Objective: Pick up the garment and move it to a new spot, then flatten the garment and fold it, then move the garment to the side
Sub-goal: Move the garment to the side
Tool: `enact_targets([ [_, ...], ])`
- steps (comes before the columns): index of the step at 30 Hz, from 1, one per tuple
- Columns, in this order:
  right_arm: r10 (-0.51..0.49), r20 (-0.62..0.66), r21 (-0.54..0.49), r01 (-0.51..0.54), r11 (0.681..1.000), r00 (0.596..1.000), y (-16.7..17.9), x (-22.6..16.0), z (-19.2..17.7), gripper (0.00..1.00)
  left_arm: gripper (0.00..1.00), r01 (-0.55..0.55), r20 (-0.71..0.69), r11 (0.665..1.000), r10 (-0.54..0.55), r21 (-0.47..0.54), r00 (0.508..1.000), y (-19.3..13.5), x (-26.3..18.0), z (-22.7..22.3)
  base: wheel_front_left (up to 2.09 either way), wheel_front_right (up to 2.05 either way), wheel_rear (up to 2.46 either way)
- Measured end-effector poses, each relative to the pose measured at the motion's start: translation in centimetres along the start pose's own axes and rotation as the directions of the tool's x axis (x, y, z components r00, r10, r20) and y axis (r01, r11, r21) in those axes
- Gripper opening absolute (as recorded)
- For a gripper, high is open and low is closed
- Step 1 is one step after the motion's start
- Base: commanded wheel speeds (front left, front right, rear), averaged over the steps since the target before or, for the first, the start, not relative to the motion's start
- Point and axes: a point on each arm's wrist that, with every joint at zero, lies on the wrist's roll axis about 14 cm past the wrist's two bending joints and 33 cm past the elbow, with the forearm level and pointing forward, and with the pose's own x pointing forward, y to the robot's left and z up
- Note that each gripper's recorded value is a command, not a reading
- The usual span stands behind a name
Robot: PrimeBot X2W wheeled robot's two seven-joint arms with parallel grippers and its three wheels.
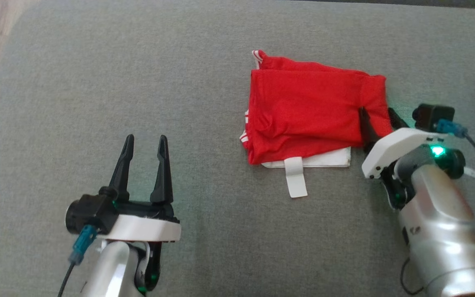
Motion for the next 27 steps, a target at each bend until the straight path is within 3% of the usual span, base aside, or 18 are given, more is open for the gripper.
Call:
enact_targets([
  [3,0.006,-0.021,-0.028,-0.006,1.000,1.000,0.2,0.8,0.2,1.00,1.00,-0.009,0.001,1.000,0.009,-0.003,1.000,0.3,0.0,0.1,0.00,0.00,0.00],
  [4,0.009,-0.024,-0.040,-0.010,0.999,1.000,0.3,1.0,0.3,0.77,1.00,-0.010,0.001,1.000,0.010,-0.003,1.000,0.3,-0.1,0.1,0.00,0.00,0.00],
  [5,0.011,-0.027,-0.046,-0.012,0.999,1.000,0.4,1.0,0.4,0.11,1.00,-0.010,0.002,1.000,0.010,-0.003,1.000,0.3,-0.1,0.1,0.00,0.00,0.00],
  [6,0.015,-0.024,-0.058,-0.017,0.998,1.000,0.5,1.0,0.4,0.00,1.00,-0.009,0.004,1.000,0.009,-0.003,1.000,0.2,-0.1,0.2,0.00,0.00,0.00],
  [11,0.027,0.027,-0.170,-0.022,0.985,0.999,0.6,0.0,0.9,0.00,1.00,0.009,0.013,1.000,-0.009,-0.004,1.000,-0.4,0.2,0.5,0.00,0.00,0.00],
  [20,-0.034,0.155,-0.312,0.081,0.947,0.987,-2.7,-3.4,4.2,0.00,1.00,0.083,0.052,0.997,-0.082,-0.006,0.995,-2.9,0.8,1.7,0.00,0.00,0.00],
  [27,-0.109,0.196,-0.471,0.191,0.861,0.975,-7.7,-7.3,6.3,0.00,1.00,0.132,0.050,0.991,-0.132,-0.015,0.990,-4.9,0.6,1.5,0.00,0.00,0.00],
])
